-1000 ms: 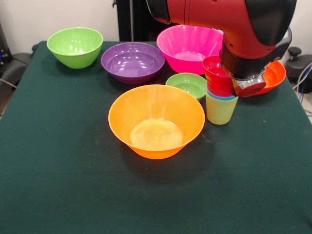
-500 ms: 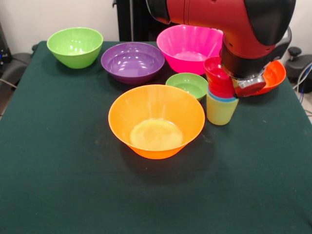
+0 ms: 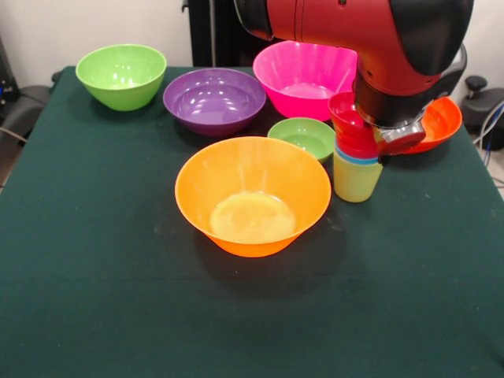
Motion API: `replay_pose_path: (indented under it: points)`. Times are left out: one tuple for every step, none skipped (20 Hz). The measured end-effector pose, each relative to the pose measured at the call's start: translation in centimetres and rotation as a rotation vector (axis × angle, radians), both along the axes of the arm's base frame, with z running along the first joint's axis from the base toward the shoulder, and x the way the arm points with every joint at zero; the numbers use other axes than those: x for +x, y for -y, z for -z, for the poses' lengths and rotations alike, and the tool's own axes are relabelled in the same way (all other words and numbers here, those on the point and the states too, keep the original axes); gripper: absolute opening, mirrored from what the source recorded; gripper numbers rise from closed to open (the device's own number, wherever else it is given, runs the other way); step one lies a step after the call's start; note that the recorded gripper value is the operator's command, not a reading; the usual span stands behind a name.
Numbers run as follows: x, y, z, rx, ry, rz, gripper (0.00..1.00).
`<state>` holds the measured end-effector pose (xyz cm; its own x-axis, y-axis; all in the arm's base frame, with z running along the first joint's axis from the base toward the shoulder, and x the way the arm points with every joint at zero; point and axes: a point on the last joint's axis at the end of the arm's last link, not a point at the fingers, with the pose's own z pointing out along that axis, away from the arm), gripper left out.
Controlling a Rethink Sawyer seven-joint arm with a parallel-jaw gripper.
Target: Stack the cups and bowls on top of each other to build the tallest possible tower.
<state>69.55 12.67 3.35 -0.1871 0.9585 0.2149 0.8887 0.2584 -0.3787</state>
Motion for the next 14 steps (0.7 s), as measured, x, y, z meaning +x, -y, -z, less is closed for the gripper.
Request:
replay_pose_path:
  points:
    - [-0.06,0.03,0.03,0.0,-0.002,0.001,1.0]
    - [-0.11,0.03,0.06,0.0,-0.003,0.001,1.0]
    - [-0.15,0.03,0.09,0.0,-0.004,0.001,1.0]
    - [-0.18,0.03,0.11,0.0,-0.004,0.001,1.0]
    - [-0.22,0.05,0.13,0.0,-0.006,0.001,1.0]
    - [-0.24,0.05,0.14,0.0,-0.006,0.001,1.0]
    - [-0.28,0.05,0.16,0.0,-0.007,0.001,1.0]
    - [-0.3,0.06,0.18,0.0,-0.008,0.001,1.0]
    - [-0.3,0.06,0.18,-0.001,-0.007,0.001,1.0]
    - [-0.3,0.06,0.18,-0.001,-0.007,0.001,1.0]
    - [-0.31,0.08,0.18,-0.001,-0.008,0.0,1.0]
    - [-0.33,0.1,0.19,-0.002,-0.008,0.0,1.0]
    - [-0.34,0.18,0.21,-0.004,-0.008,-0.001,1.0]
    - [-0.33,0.24,0.2,-0.004,-0.008,0.0,1.0]
